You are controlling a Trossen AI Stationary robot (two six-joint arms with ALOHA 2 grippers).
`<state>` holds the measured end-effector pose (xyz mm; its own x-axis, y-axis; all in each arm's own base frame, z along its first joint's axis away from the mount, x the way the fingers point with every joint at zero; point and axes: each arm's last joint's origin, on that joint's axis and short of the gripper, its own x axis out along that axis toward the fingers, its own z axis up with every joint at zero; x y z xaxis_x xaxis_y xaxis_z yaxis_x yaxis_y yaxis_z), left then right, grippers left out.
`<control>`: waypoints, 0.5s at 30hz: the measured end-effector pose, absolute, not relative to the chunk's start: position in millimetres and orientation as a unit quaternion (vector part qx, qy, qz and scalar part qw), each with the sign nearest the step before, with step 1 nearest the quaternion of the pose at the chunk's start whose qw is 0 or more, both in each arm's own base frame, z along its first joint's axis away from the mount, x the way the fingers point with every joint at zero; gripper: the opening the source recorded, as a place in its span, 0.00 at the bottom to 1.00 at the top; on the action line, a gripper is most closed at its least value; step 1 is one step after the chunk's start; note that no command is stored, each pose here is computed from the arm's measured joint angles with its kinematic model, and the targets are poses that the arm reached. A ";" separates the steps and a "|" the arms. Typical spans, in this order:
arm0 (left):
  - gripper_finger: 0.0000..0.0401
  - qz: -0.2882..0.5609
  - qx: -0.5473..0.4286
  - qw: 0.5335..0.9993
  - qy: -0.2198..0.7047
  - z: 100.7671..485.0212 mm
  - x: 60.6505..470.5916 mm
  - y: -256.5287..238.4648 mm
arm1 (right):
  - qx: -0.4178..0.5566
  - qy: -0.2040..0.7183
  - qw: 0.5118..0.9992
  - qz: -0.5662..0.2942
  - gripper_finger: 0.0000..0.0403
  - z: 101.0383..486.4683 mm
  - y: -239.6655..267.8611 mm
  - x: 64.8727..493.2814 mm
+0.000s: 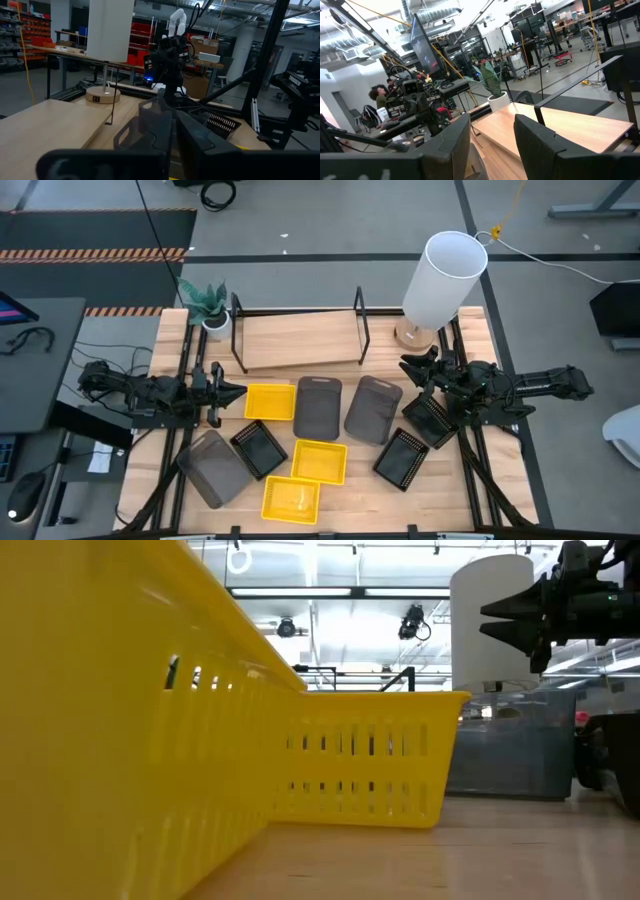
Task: Stack baskets on shelf by color
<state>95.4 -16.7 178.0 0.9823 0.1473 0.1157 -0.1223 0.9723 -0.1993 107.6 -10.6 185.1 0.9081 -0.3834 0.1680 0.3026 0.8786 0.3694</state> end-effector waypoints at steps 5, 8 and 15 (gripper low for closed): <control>0.08 0.068 -0.096 0.991 -0.065 177.9 95.4 -16.7 | 0.170 -0.119 0.962 -0.178 0.39 185.1 -10.6 107.6; 0.09 0.068 -0.096 0.991 -0.065 177.9 95.4 -16.7 | 0.170 -0.119 0.962 -0.178 0.39 185.1 -10.6 107.6; 0.07 0.068 -0.096 0.991 -0.065 178.0 95.4 -16.7 | 0.170 -0.119 0.962 -0.178 0.39 185.1 -10.6 107.6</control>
